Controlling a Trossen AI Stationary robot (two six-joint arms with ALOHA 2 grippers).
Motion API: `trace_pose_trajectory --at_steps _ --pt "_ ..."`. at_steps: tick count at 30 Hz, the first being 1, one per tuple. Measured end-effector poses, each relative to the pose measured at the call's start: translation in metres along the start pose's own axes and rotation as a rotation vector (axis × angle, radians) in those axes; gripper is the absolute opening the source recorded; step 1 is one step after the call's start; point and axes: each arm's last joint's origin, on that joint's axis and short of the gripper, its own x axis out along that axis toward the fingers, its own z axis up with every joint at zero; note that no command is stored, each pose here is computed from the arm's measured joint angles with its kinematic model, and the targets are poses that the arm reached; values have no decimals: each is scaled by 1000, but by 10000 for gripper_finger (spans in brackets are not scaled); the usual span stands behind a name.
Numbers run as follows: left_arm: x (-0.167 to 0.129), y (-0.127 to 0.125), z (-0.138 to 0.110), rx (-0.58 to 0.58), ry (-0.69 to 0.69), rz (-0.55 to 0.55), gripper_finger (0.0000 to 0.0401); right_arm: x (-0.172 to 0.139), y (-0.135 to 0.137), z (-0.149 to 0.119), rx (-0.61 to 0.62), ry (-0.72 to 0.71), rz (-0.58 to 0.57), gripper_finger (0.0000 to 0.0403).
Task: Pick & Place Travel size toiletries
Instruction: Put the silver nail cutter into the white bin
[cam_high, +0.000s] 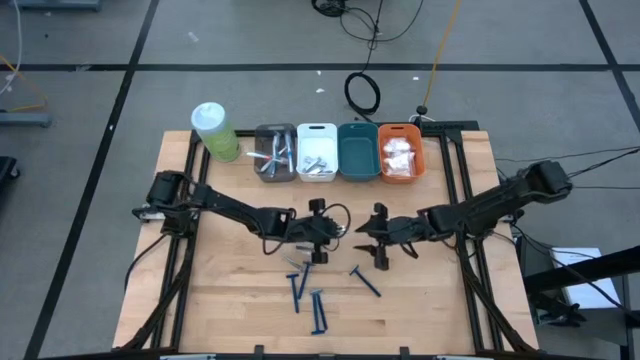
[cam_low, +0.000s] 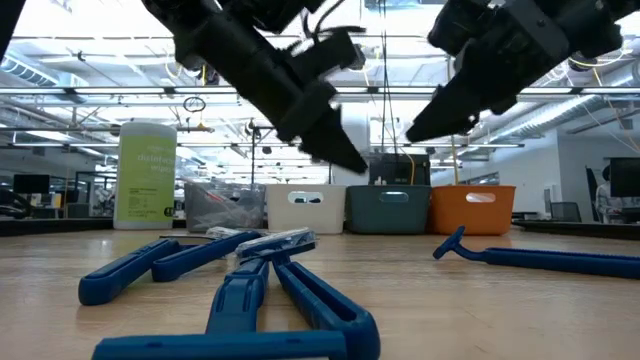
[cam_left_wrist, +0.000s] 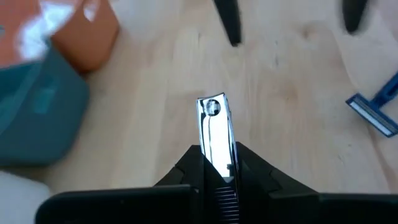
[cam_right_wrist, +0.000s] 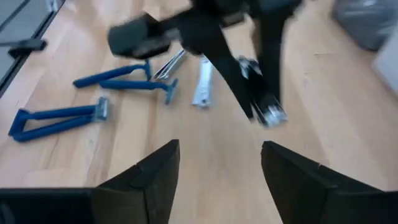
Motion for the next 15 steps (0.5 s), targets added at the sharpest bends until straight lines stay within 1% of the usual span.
trace_pose_trajectory --at_steps 2,4,9,12,14,15 --pt "-3 8 5 1 -27 -5 45 -10 -1 -3 5 -13 6 216" --pt "-9 17 6 7 -24 1 45 -19 -1 -10 6 -25 8 211" --pt "-27 53 16 -12 -119 51 45 -41 -10 -22 50 -106 -70 197" --pt "-33 82 14 -69 -238 72 45 -52 -15 -26 70 -147 -94 192" --pt "-35 104 7 -135 -281 131 45 -58 -17 -28 85 -176 -90 190" --pt "-35 116 4 -192 -306 169 45 -59 -18 -30 90 -191 -84 189"
